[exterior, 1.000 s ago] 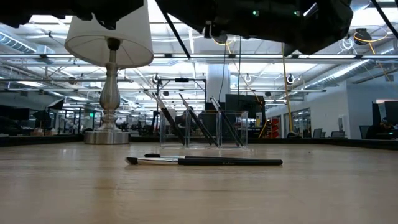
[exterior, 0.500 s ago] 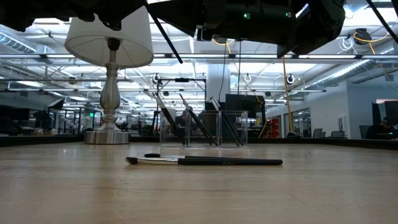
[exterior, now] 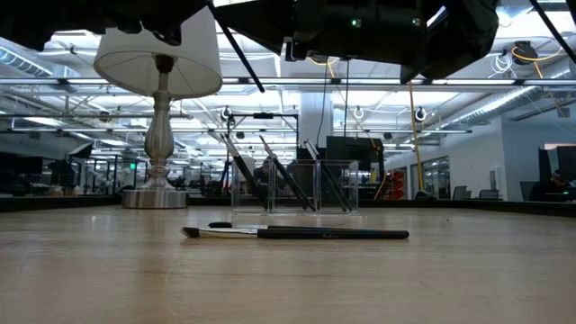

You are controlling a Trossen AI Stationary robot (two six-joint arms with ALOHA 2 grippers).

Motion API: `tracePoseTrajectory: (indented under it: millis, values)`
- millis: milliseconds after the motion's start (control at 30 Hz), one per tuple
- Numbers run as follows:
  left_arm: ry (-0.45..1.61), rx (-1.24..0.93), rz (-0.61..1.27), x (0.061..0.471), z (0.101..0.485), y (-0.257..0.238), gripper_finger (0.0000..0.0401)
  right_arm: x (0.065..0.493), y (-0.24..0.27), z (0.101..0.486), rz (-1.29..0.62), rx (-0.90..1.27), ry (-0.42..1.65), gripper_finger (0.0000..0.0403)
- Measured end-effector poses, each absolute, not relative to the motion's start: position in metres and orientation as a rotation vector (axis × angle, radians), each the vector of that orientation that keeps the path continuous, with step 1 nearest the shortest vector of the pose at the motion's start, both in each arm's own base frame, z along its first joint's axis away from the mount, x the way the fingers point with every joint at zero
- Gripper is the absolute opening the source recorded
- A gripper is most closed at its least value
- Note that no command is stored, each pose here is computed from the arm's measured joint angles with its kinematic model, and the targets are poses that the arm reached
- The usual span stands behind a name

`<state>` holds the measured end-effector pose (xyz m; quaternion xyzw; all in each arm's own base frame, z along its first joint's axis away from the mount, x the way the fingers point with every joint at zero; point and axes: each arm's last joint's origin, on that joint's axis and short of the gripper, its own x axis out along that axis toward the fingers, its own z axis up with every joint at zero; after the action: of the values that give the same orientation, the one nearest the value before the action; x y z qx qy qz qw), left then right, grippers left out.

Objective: Put items in baskets/containers
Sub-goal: Put the eyeshadow brush into the transparent organizer

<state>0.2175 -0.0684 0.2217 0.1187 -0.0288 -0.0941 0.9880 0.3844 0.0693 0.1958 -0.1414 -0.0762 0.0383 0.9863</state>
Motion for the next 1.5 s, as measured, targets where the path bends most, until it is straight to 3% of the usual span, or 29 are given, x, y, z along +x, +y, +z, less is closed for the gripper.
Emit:
tracePoseTrajectory:
  millis: [267,500,733,900,1100,1500]
  values:
    - [-0.062,0.243,-0.188,0.218,0.222,-0.069,0.0094,0.385,0.069,0.195,0.077,-0.281,-0.149,0.0000]
    - [-0.061,0.256,-0.182,0.218,0.221,-0.068,0.0015,0.385,0.069,0.195,0.079,-0.280,-0.145,0.0000]
    - [-0.043,0.291,-0.180,0.218,0.220,-0.068,0.0010,0.385,0.069,0.194,0.077,-0.282,-0.138,0.0000]
    - [-0.012,0.298,-0.078,0.218,0.218,-0.066,0.0009,0.385,0.067,0.193,0.043,-0.285,-0.103,0.0010]
    - [0.001,0.309,0.006,0.217,0.219,-0.062,0.0009,0.380,0.070,0.200,-0.040,-0.317,-0.021,0.0050]
    - [-0.034,0.268,0.188,0.205,0.225,-0.033,0.0009,0.366,0.085,0.225,0.002,-0.283,-0.016,0.0140]
